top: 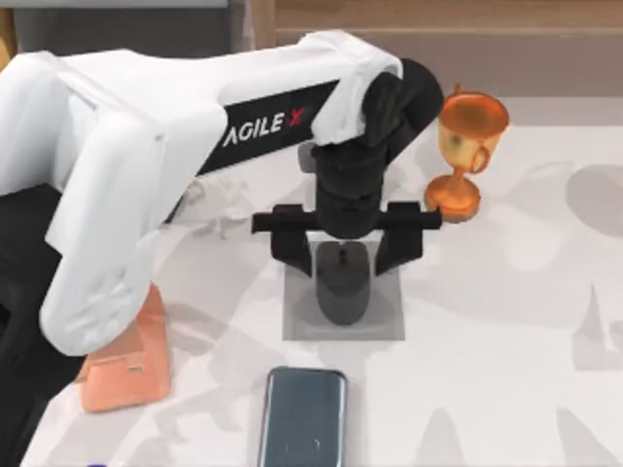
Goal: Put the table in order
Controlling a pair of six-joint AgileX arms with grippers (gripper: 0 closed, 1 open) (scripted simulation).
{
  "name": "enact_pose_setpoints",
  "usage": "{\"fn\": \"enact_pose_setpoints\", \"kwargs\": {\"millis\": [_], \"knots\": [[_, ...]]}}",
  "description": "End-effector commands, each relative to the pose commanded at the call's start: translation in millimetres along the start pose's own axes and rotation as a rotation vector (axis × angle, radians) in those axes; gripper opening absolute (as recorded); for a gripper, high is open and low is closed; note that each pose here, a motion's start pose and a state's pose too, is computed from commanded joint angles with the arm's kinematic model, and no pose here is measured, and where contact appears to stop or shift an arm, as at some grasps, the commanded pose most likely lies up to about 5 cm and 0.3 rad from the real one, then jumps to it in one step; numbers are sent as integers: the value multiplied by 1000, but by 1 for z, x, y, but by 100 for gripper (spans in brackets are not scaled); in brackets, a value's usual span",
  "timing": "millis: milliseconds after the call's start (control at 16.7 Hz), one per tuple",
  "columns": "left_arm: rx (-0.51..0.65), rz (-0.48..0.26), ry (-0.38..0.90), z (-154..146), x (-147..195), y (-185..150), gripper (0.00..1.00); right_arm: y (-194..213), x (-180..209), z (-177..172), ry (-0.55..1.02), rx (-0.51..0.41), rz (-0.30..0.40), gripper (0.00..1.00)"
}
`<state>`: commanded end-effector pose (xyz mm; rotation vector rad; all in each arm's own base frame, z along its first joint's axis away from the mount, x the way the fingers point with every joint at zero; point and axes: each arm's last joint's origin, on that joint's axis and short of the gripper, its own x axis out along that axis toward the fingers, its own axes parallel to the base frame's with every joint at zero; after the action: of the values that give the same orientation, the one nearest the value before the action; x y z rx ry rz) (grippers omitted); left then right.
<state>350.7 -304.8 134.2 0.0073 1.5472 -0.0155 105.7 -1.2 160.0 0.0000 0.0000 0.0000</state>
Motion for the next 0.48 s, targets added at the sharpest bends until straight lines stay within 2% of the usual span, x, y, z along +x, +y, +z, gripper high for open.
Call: {"fn": "enact_pose_setpoints", "kwargs": {"millis": [60, 120, 480], "knots": [[0, 0, 0, 0, 0, 0, 98, 0, 0, 0, 0, 0, 0, 100], [0, 0, 0, 0, 0, 0, 100, 0, 0, 0, 0, 0, 0, 100], [0, 0, 0, 0, 0, 0, 100, 0, 0, 0, 0, 0, 0, 100]]}}
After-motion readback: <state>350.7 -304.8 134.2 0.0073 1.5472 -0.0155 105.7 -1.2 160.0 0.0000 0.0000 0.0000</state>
